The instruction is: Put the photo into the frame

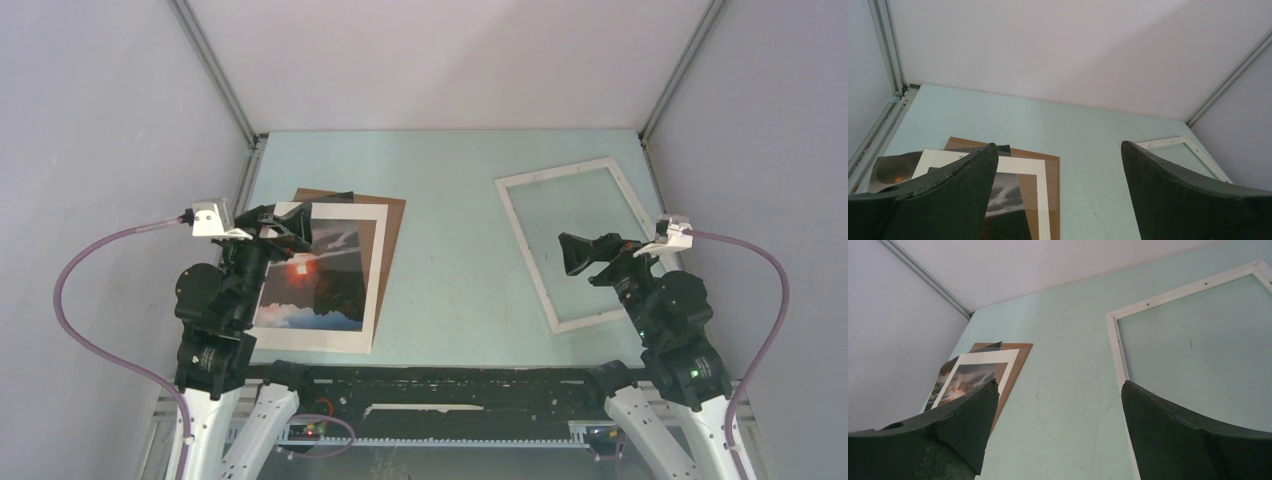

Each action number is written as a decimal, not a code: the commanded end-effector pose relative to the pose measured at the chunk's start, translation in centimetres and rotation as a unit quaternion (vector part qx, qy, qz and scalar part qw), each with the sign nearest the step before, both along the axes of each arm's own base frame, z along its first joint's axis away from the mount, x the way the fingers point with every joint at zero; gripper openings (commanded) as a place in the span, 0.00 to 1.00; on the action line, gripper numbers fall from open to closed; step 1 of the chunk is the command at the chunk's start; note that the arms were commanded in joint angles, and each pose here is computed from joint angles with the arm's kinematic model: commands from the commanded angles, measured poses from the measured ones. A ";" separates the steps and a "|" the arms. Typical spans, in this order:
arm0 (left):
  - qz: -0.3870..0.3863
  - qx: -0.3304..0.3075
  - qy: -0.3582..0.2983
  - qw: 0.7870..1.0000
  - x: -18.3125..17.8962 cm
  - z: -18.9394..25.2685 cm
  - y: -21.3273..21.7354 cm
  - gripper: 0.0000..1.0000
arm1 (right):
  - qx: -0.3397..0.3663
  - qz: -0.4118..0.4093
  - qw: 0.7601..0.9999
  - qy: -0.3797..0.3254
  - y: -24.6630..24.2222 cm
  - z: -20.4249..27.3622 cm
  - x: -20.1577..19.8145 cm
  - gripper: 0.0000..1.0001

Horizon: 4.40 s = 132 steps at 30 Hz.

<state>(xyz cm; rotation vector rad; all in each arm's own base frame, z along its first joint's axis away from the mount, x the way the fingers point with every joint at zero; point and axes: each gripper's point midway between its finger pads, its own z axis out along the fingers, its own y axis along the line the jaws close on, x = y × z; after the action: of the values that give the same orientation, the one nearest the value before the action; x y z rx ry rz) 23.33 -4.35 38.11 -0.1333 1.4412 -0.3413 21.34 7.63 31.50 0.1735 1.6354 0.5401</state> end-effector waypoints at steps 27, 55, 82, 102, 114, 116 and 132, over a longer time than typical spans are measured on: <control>-0.037 0.022 0.024 0.999 1.7 -0.6 -2.0 1.00 | 0.063 -0.028 0.899 0.431 -1.9 -22.2 7.5 1.00; -0.039 0.023 0.052 0.998 2.7 -2.1 -2.5 1.00 | 0.093 0.213 0.850 0.472 22.5 -24.4 10.7 0.90; 0.272 -0.153 0.482 0.818 6.2 -25.0 12.4 1.00 | 0.135 0.350 0.834 0.404 36.8 -22.7 11.0 0.88; 0.227 -0.109 0.503 0.827 17.2 -28.9 17.2 1.00 | 0.080 0.315 0.859 0.395 35.9 -25.5 16.3 0.79; 0.195 -0.147 0.540 0.805 19.1 -31.9 17.8 1.00 | 0.076 0.322 0.853 0.404 36.1 -26.4 16.4 0.78; 0.191 -0.154 0.559 0.792 18.9 -32.7 17.6 1.00 | 0.078 0.323 0.850 0.408 36.4 -26.7 16.5 0.78; 0.135 -0.237 0.607 0.746 15.9 -35.4 12.9 1.00 | 0.118 0.322 0.840 0.420 37.0 -26.3 16.6 0.78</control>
<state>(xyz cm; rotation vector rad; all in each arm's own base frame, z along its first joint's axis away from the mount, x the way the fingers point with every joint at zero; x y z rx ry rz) 40.89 10.89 3.49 -1.1040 2.5032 -0.2681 37.30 44.26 4.63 -0.0128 2.5248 1.2713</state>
